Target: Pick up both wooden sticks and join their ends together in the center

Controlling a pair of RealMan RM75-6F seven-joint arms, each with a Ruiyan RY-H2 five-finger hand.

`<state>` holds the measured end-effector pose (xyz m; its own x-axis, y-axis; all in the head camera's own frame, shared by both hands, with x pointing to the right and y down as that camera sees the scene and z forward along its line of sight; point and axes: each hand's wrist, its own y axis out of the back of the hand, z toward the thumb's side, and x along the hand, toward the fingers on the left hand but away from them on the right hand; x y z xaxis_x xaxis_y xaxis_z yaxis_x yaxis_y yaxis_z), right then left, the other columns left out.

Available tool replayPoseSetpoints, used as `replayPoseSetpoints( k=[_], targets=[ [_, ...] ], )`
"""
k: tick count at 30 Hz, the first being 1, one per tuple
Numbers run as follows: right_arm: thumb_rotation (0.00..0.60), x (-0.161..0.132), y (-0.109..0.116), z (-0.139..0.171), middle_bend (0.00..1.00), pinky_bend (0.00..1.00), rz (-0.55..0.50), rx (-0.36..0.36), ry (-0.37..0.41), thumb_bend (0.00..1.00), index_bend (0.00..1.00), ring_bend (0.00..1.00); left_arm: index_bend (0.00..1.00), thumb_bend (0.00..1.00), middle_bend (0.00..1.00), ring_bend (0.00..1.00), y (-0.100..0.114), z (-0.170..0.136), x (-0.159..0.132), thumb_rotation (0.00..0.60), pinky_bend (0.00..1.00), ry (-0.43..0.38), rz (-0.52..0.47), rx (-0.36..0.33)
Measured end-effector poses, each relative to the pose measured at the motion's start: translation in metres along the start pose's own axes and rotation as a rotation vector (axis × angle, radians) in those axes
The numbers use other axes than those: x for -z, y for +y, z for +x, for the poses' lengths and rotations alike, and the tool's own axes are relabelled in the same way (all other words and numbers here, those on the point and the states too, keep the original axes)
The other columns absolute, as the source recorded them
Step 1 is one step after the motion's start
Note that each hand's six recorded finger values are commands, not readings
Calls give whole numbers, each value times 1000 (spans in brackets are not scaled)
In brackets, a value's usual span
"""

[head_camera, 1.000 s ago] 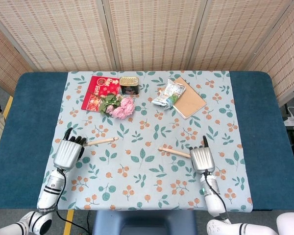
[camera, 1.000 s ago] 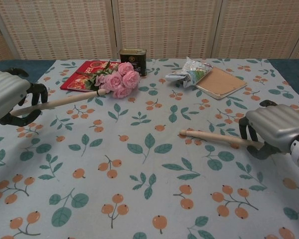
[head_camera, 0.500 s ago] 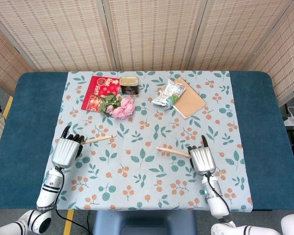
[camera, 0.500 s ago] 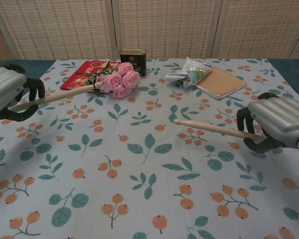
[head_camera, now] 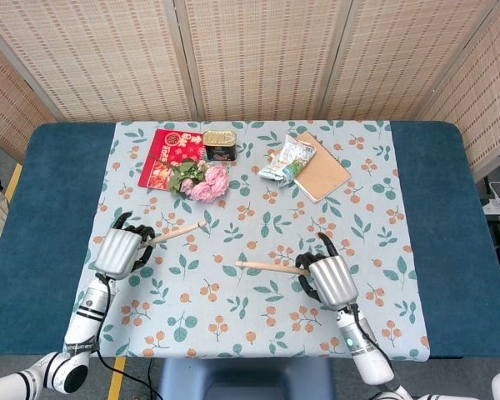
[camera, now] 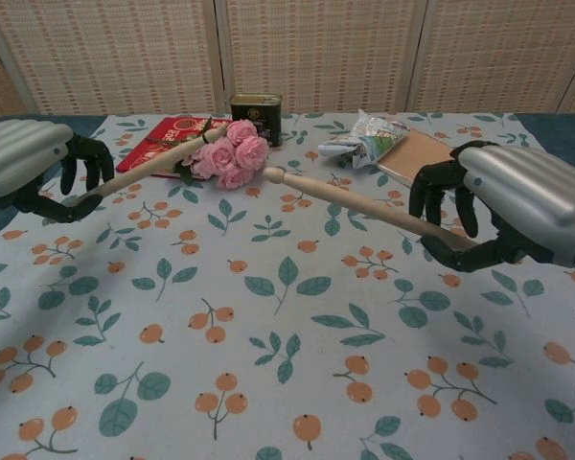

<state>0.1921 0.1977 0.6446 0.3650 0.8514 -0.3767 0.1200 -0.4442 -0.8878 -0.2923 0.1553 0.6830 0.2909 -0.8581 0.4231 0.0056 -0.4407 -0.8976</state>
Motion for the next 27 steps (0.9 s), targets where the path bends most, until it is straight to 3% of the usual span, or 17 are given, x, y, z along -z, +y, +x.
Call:
replayPoseSetpoints(
  k=[8, 15, 27],
  targets=[
    [600, -33, 7, -19, 875, 117, -49, 21, 45, 441, 1000, 632, 873, 533, 977, 570, 20, 12, -55, 600, 187, -82, -116, 12],
    [600, -54, 14, -28, 876, 126, -32, 42, 54, 441, 1000, 632, 873, 533, 977, 570, 32, 16, -86, 600, 187, -111, -128, -4],
    [600, -37, 17, -38, 876, 132, -2, 61, -33, 441, 1000, 632, 873, 532, 977, 570, 29, -1, -107, 600, 186, -159, -135, 10]
  ],
)
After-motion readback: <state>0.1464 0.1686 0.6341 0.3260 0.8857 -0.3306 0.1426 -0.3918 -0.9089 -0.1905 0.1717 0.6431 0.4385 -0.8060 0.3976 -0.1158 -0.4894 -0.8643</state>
